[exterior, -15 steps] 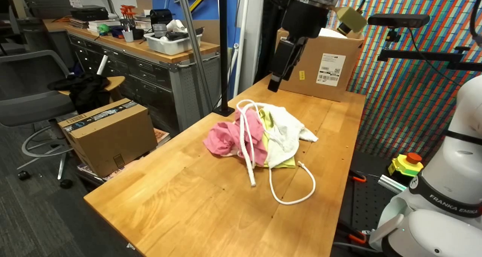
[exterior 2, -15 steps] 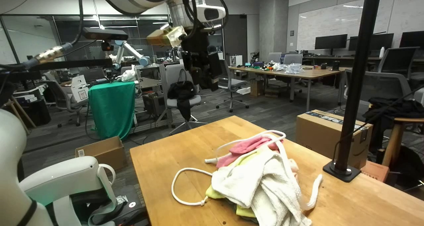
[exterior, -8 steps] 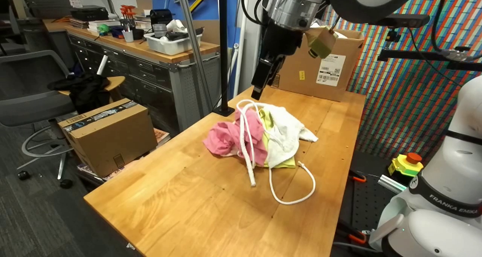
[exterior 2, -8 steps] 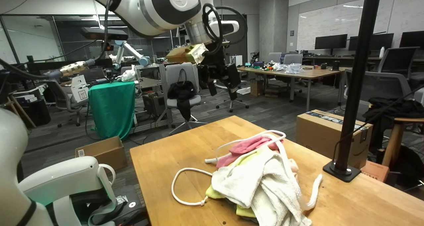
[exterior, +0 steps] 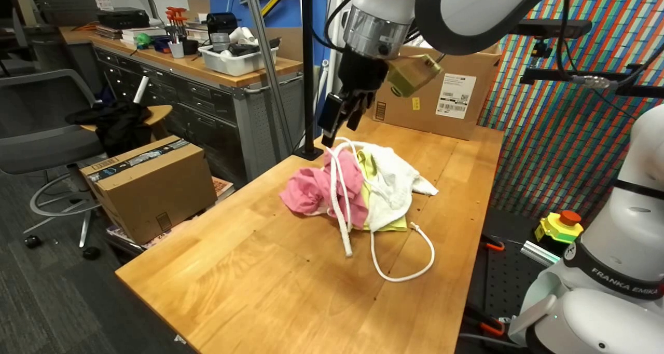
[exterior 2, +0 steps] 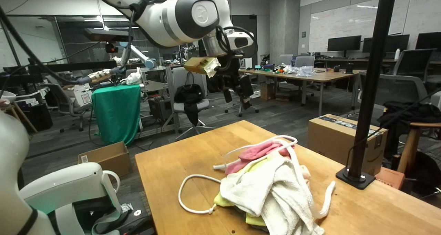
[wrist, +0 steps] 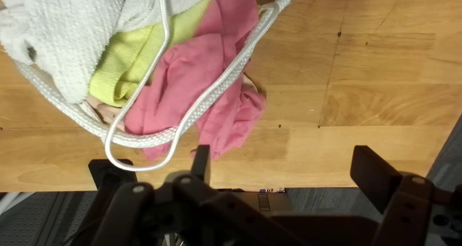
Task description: Separate the clothes and ropes
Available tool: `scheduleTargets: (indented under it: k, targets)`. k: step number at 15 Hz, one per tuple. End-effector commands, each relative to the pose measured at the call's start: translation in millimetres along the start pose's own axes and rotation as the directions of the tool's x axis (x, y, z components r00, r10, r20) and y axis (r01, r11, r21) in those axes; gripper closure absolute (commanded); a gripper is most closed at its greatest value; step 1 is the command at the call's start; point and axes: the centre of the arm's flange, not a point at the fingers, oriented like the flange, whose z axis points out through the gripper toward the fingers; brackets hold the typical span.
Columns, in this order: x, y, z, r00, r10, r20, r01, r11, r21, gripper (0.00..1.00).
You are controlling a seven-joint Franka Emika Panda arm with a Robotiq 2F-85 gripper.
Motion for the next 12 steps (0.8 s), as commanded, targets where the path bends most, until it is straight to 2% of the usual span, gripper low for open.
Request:
scheduleTargets:
  k: [1,7,12]
  targets:
    - [34,-15,20,0.996,0.089,-0.029,-0.089,0.996,0.000,0.00]
    - [63,0,60,0.974,0.224,-0.035,-0.226,0.973,-0.039,0.00]
    - [74,23,79,0.948,0.318,-0.022,-0.319,0.945,-0.076,0.00]
